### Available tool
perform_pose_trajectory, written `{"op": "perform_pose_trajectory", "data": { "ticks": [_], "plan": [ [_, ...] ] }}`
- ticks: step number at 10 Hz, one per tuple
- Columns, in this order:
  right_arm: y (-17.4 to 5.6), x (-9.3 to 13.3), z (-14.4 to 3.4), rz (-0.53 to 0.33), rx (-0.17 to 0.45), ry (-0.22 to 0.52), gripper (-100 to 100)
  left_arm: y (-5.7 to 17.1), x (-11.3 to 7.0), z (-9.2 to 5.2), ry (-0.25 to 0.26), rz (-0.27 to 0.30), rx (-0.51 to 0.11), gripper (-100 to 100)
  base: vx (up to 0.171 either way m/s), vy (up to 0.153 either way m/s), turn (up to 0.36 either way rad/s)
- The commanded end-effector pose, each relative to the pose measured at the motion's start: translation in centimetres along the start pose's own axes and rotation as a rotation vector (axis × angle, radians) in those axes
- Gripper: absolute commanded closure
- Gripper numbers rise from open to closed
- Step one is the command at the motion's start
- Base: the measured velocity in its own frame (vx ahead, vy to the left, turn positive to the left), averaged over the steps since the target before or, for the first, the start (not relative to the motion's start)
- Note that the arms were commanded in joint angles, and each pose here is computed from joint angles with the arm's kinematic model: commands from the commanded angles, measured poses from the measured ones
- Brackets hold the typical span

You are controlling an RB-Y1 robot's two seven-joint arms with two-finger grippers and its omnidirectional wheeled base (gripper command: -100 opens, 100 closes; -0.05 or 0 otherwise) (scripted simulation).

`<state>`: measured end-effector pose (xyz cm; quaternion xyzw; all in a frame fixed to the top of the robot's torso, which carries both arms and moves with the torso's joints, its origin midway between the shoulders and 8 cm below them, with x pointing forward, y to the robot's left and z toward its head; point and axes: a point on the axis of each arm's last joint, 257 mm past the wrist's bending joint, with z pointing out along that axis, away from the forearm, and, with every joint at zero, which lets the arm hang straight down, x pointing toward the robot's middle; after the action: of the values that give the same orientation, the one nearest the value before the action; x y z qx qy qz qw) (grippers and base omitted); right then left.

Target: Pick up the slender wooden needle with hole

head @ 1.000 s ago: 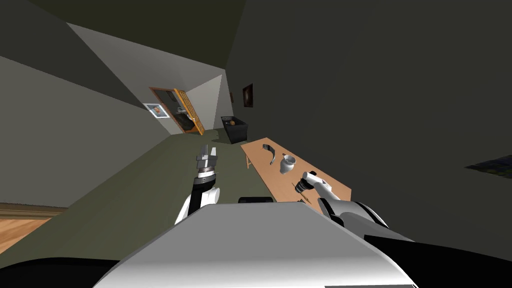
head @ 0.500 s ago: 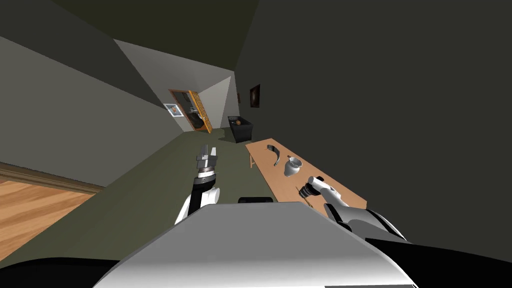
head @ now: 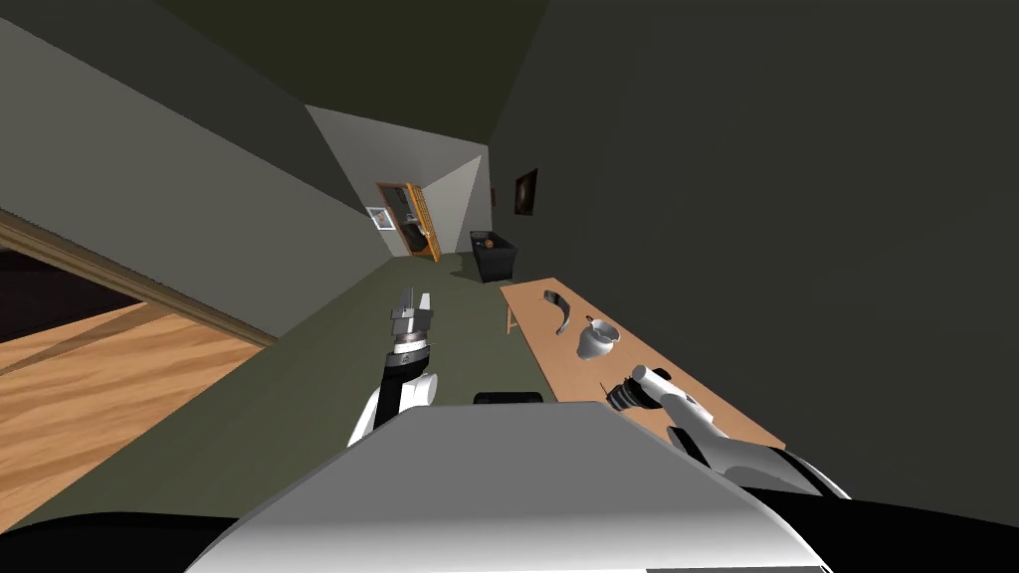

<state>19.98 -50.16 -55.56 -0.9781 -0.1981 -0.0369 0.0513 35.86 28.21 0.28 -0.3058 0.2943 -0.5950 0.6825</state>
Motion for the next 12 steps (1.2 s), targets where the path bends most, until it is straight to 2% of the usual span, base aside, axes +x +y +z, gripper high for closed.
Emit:
{"op": "perform_pose_trajectory", "data": {
  "ticks": [1,2,3,4,5,6,7,8,10,11,12],
  "plan": [
    [-0.4,-1.9,0.2,0.035,0.006,0.005,100,0.0,0.0,0.0,0.0,0.0,0.0,0,-0.005,0.013,0.246],
    [0.5,-3.8,-0.5,0.064,-0.012,0.009,100,0.0,0.0,0.0,0.0,0.0,0.0,0,-0.007,0.026,0.377],
    [0.1,-3.7,-0.4,0.083,-0.001,0.026,100,0.0,0.0,0.0,0.0,0.0,0.0,0,-0.003,0.013,0.157],
    [-0.4,-5.5,-0.1,0.095,0.006,0.005,100,0.0,0.0,0.0,0.0,0.0,0.0,0,0.004,0.004,-0.04],
    [-0.4,-5.5,-0.1,0.095,0.006,0.004,100,0.0,0.0,0.0,0.0,0.0,0.0,0,0.0,0.002,-0.041],
    [0.3,-7.3,-0.8,0.131,-0.01,0.016,100,0.0,0.0,0.0,0.0,0.0,0.0,0,-0.01,0.02,0.344],
    [-0.3,-8.6,-0.7,0.151,0.001,0.008,100,0.0,0.0,0.0,0.0,0.0,0.0,0,-0.001,0.014,0.249],
    [0.8,-10.1,-1.6,0.171,-0.024,0.015,100,0.0,0.0,0.0,0.0,0.0,0.0,0,-0.005,0.03,0.395],
    [-0.2,-11.7,-1.4,0.204,-0.009,0.011,100,0.0,0.0,0.0,0.0,0.0,0.0,0,-0.001,0.009,0.082],
    [-0.2,-11.7,-1.4,0.204,-0.009,0.011,100,0.0,0.0,0.0,0.0,0.0,0.0,0,-0.001,0.002,-0.048],
    [0.8,-12.8,-2.4,0.235,-0.032,0.032,100,0.0,0.0,0.0,0.0,0.0,0.0,0,-0.009,0.022,0.292]
  ]
}}
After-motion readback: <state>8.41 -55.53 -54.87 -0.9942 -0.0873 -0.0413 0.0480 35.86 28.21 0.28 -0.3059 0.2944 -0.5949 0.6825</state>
